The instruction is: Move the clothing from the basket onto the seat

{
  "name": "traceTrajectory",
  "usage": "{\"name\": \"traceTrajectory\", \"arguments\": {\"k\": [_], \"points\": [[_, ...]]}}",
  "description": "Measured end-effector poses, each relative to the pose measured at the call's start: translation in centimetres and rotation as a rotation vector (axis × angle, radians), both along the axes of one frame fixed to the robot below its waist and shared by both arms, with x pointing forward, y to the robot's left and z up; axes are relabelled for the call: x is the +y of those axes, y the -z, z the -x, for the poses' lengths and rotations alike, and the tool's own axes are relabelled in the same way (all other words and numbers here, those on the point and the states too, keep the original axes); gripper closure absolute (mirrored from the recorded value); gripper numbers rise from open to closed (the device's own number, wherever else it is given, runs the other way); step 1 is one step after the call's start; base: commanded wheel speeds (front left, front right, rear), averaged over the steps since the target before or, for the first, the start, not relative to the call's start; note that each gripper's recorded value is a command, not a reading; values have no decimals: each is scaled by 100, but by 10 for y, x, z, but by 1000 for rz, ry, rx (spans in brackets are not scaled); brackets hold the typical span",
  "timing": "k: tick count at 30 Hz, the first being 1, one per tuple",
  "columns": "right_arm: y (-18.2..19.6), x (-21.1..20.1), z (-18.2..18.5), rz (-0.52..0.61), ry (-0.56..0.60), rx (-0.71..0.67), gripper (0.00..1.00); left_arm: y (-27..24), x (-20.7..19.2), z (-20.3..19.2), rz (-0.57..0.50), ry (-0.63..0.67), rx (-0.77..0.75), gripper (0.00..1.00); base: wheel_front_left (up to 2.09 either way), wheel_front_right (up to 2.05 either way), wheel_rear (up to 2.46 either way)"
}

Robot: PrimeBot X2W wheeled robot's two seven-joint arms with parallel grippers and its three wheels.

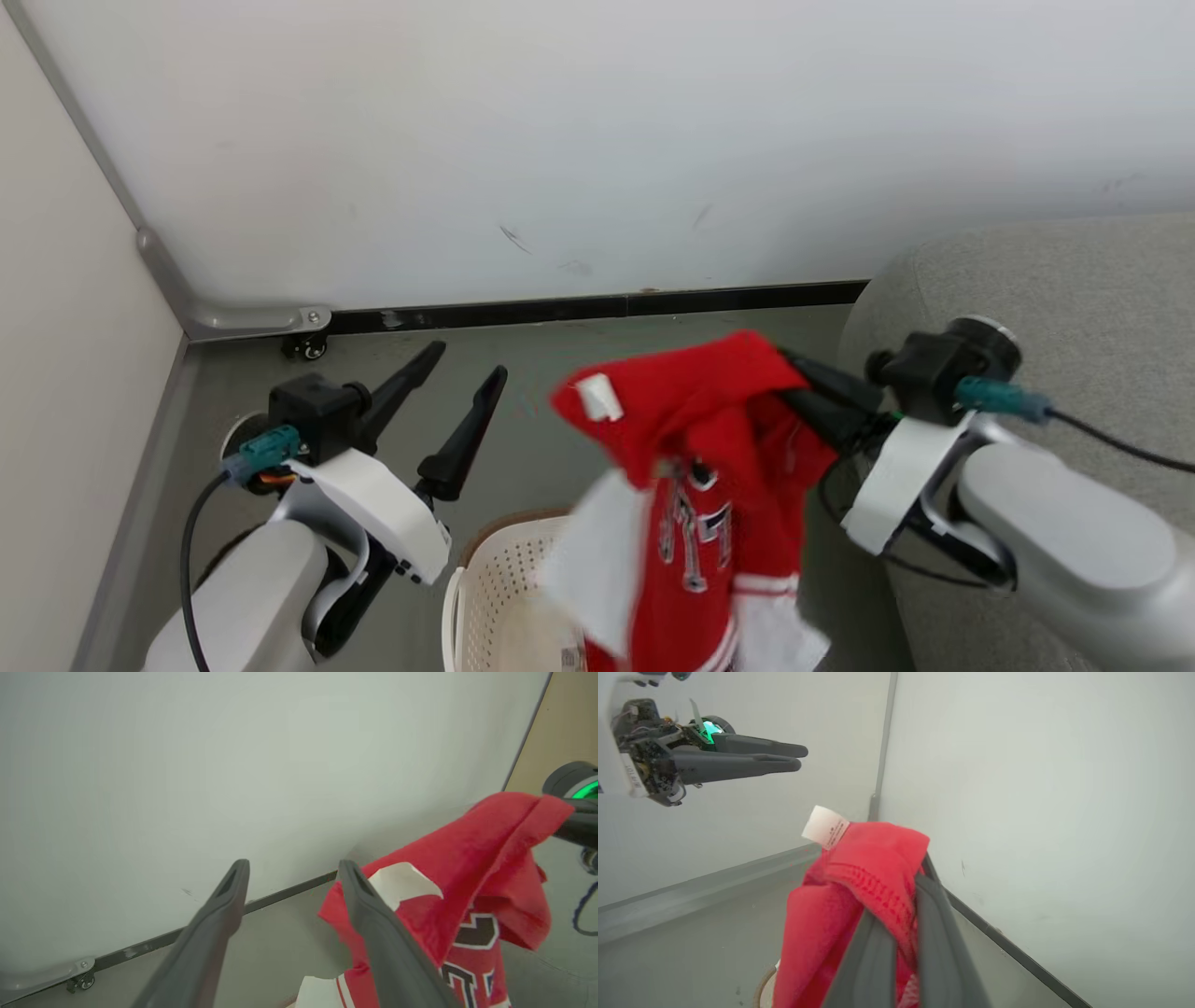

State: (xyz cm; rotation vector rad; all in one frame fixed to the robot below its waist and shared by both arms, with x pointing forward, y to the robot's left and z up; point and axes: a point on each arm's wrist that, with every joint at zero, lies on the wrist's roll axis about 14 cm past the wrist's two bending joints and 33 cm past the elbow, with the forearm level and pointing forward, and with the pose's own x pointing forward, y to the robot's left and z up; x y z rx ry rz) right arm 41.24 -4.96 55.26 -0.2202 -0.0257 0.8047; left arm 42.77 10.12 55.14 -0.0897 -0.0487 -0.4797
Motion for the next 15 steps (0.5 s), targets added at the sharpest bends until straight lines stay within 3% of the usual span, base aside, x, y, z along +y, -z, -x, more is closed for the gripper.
{"name": "traceTrajectory", "arguments": {"k": [9,15], "points": [[-11,-38,-15,-34,121,-18,100,17,15,9,33,-65,51,0,0,0,0],[-17,-66,-23,-77,214,-26,100,-3,25,3,53,-125,-6,0,0,0,0]]}}
